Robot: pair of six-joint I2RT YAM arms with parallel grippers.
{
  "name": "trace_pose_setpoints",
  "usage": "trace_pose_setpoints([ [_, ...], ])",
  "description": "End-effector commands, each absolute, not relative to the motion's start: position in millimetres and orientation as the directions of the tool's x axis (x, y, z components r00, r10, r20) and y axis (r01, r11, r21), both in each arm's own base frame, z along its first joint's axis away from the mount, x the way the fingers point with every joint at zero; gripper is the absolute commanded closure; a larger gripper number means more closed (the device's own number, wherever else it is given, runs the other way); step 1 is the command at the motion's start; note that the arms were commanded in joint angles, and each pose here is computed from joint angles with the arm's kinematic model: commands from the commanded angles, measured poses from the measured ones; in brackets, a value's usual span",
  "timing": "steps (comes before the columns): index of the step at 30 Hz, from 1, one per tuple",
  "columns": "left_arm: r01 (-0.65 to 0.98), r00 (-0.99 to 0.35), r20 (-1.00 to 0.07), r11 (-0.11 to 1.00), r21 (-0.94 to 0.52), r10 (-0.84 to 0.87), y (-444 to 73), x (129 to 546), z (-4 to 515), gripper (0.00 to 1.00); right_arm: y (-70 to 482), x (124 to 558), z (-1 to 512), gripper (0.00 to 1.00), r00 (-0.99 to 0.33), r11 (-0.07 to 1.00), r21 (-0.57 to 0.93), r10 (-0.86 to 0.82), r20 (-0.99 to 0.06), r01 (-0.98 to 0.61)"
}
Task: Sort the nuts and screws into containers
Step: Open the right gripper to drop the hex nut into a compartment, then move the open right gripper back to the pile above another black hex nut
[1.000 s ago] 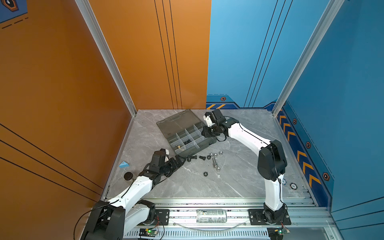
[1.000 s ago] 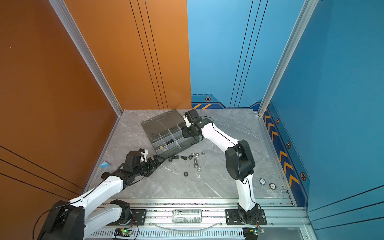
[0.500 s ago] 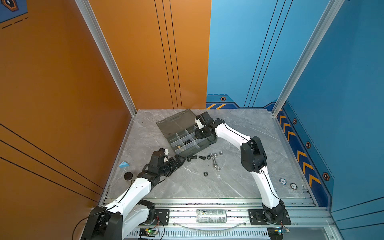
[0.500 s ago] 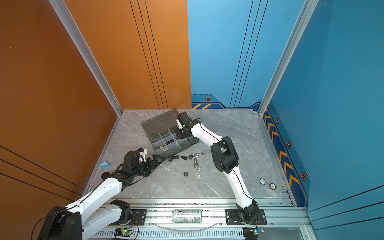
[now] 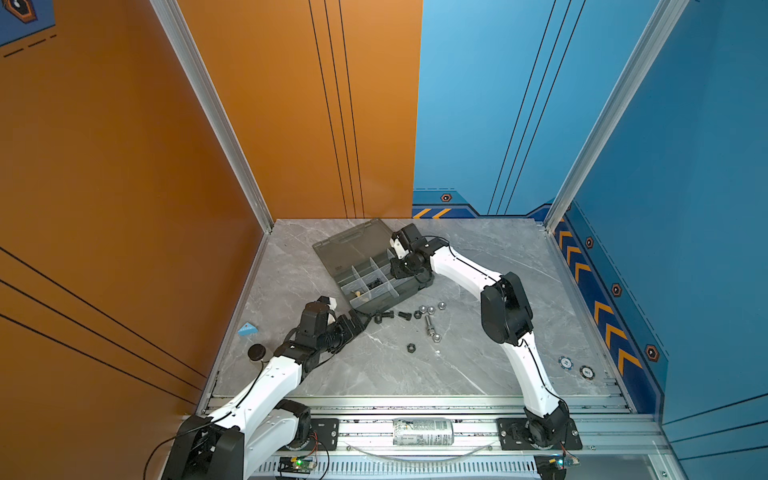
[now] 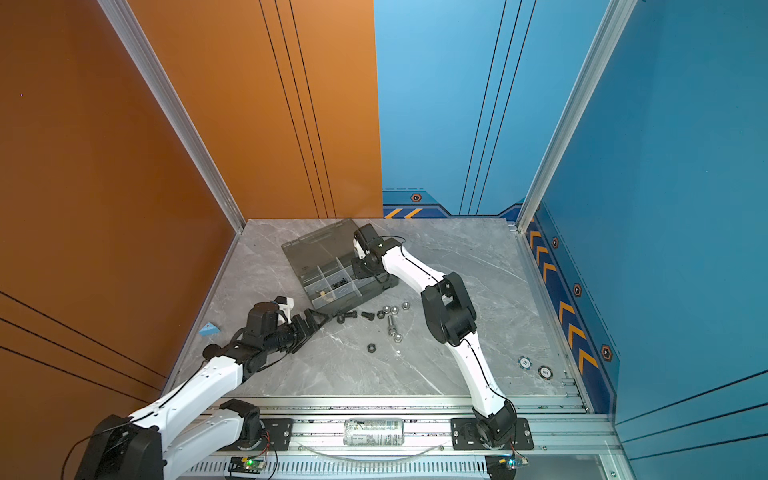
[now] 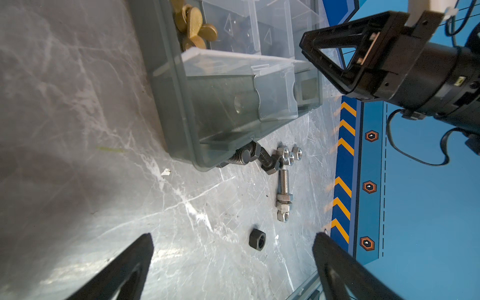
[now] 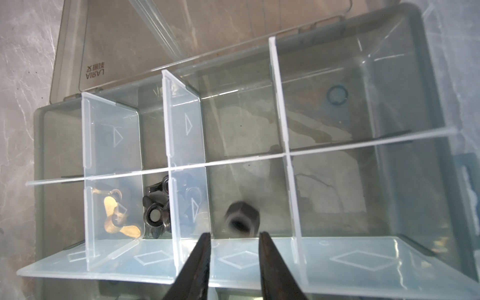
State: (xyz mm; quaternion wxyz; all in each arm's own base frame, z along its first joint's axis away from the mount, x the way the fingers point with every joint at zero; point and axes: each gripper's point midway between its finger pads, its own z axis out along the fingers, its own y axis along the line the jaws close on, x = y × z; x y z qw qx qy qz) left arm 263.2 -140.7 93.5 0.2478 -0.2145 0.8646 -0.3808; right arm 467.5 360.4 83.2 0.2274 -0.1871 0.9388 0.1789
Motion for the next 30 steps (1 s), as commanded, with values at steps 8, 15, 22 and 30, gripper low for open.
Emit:
trace_pose_setpoints([
  [8,-0.197,-0.787,-0.257,0.624,-0.756,-0.560,-139,260,89,0.02,341,434,148,0.56,-0.781,0.844,0.202,-0.332,-0.529,-0.496],
  [15,-0.198,-0.792,-0.254,0.627,-0.753,-0.555,-139,261,87,0.02,309,375,155,0.52,-0.870,0.851,0.313,-0.281,-0.406,-0.421],
  [22,-0.194,-0.792,-0.255,0.624,-0.757,-0.555,-140,263,88,0.02,287,312,136,0.50,-0.913,0.862,0.332,-0.296,-0.282,-0.382],
  [30,-0.185,-0.794,-0.246,0.606,-0.774,-0.556,-143,264,89,0.02,291,252,97,0.50,-0.887,0.850,0.265,-0.408,-0.214,-0.455],
])
